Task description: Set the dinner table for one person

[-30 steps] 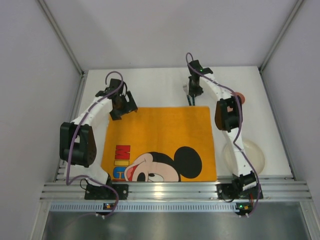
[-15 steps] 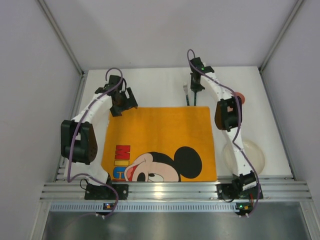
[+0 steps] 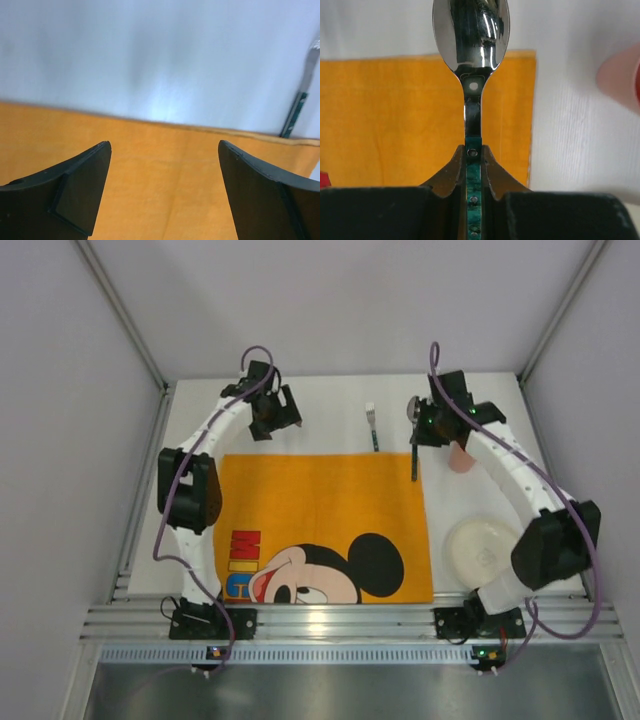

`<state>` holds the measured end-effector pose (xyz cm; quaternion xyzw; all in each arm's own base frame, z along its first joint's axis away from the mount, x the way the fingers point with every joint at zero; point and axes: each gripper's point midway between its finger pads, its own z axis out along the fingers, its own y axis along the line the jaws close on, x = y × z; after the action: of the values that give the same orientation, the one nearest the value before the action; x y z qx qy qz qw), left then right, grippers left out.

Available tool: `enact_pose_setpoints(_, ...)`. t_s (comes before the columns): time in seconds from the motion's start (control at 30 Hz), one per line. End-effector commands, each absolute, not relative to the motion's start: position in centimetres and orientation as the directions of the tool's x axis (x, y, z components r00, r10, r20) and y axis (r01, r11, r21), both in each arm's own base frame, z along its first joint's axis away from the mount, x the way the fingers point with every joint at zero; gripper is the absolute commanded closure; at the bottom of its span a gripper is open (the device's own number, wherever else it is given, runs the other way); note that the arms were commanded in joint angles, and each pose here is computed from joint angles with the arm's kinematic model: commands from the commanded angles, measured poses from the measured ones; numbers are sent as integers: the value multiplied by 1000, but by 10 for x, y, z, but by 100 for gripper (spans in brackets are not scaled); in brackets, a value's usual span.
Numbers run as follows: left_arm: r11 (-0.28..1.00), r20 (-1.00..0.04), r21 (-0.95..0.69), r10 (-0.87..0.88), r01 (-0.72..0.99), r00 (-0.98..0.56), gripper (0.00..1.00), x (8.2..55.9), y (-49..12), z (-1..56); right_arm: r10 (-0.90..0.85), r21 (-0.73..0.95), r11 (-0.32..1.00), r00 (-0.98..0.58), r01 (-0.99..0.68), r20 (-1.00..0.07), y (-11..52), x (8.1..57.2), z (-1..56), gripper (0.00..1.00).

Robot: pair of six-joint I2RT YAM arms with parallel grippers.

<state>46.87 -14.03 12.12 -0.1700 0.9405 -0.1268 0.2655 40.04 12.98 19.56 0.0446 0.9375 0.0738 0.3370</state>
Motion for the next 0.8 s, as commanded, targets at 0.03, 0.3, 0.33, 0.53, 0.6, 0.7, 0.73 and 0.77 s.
enact_pose_setpoints(0.03,910,-500,-386,-346,-153,-794,7,513,-209,125,111,382,921,-889,-76,-444,173,321,150,100)
enact_pose_setpoints(0.3,823,-564,-567,-379,10,-734,7,567,-296,131,56,451,891,-975,-48,-215,199,230,72,100)
enact_pose_setpoints(0.33,798,-558,-601,-375,48,-741,7,567,-308,133,60,450,892,-978,-37,-199,201,226,67,100)
enact_pose_setpoints(0.53,754,-553,-648,-366,110,-748,7,571,-340,120,52,425,905,-993,0,-110,195,205,39,100)
enact_pose_setpoints(0.6,753,-550,-647,-351,121,-758,7,567,-349,111,42,420,908,-996,6,-78,195,200,31,95)
enact_pose_setpoints(0.7,753,-556,-643,-334,139,-761,7,564,-362,105,22,420,908,-998,-2,-54,199,195,26,44)
enact_pose_setpoints(0.73,749,-562,-645,-334,149,-757,7,564,-365,105,13,418,909,-999,-9,-50,200,194,26,40)
enact_pose_setpoints(0.77,746,-567,-647,-333,157,-754,7,565,-369,106,7,418,909,-999,-15,-51,202,195,28,37)
